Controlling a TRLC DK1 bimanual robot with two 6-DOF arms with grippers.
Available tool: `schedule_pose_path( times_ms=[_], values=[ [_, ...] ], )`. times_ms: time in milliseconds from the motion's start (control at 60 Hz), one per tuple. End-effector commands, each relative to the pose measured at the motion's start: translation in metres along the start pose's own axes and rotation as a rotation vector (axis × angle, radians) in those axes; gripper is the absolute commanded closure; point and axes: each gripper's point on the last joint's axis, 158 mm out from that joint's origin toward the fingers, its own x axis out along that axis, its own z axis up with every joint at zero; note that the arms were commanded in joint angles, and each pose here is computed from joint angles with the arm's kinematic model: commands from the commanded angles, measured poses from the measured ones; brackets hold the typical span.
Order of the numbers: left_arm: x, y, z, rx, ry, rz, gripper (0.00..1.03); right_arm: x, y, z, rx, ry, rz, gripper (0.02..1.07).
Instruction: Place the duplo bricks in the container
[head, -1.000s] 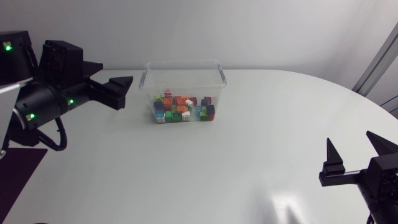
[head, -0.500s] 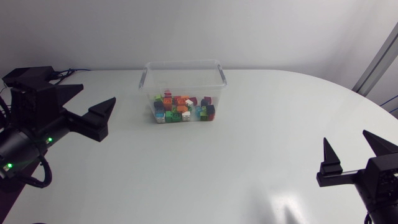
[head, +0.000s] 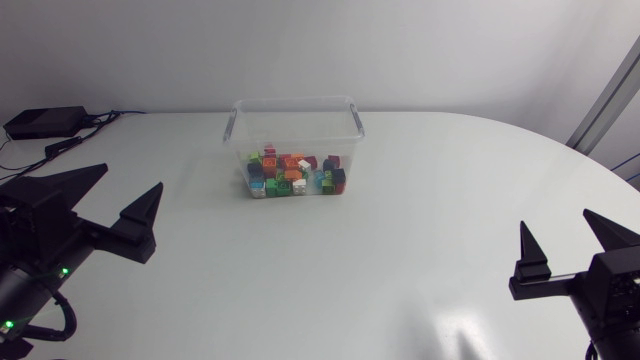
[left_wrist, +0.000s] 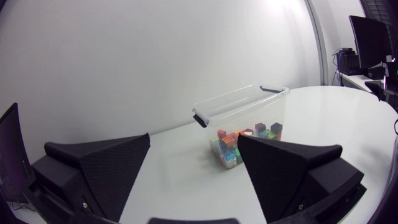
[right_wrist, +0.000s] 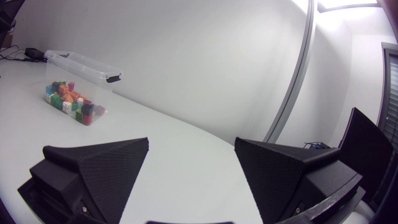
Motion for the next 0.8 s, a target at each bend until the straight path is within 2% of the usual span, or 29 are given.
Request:
schedule_pose_path(
  times_ms=[0,783],
  values=[
    [-0.005,0.003,-0.011,-0.022,0.004,0.017,0.06,0.001,0.005,-0.009,0.045,0.012,0.009,0.07],
    [-0.038,0.026,-0.065,-0.26,-0.007,0.149,0.07,0.001,0.021,-0.004,0.358,0.006,0.083,0.07]
  ],
)
